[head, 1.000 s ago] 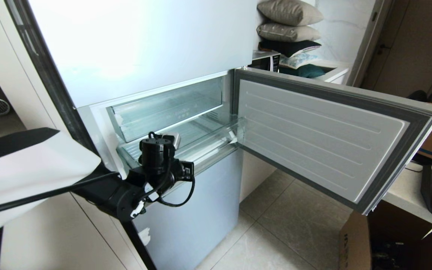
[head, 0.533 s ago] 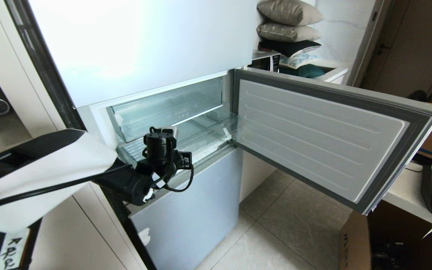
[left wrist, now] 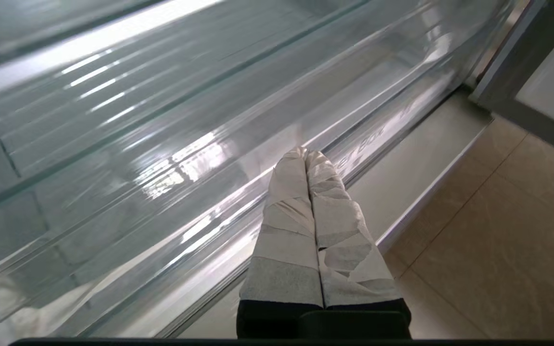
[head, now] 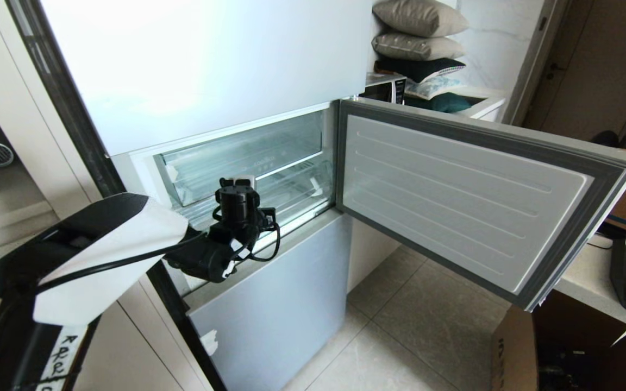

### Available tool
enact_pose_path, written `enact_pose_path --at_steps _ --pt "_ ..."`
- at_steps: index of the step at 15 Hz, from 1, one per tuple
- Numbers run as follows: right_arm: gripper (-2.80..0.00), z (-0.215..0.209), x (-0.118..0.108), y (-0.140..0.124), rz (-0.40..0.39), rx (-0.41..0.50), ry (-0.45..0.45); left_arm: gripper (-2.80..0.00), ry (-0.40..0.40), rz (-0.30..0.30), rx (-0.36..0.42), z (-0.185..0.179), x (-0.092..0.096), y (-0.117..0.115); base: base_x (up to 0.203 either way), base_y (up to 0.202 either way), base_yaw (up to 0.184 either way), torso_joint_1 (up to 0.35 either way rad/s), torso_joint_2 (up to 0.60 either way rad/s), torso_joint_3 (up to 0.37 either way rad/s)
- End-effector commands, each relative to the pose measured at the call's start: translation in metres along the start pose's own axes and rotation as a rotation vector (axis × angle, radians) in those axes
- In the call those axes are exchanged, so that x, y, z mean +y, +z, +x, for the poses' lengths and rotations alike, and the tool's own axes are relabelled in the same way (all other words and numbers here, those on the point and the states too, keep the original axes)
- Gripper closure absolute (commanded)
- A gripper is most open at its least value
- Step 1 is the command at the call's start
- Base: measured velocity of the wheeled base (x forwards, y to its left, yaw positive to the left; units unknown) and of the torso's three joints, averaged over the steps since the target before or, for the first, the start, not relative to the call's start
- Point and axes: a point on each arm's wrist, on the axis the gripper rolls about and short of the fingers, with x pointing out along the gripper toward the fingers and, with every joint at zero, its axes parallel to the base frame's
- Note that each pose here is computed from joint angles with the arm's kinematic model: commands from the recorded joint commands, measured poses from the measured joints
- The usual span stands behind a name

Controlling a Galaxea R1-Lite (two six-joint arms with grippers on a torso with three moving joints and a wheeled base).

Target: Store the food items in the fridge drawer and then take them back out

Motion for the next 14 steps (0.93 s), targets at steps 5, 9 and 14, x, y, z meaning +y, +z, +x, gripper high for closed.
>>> enact_pose_path --at_steps 5,9,14 --pt "0.0 0.0 0.0 0.0 0.002 -0.003 0.0 0.0 0.084 -0.013 -0.019 0.023 0.015 -0.009 0.0 0.0 0.0 0.0 0.0 0.0" --pt "0.0 0.0 0.0 0.0 0.002 0.0 0.0 0.0 0.079 -0.011 -0.015 0.018 0.013 -0.008 0.0 0.0 0.0 0.0 0.0 0.0" --pt "0.0 0.0 0.0 0.0 0.004 -0.001 0.0 0.0 0.056 -0.003 -0.029 0.007 0.006 0.003 0.0 0.0 0.0 0.0 0.0 0.0"
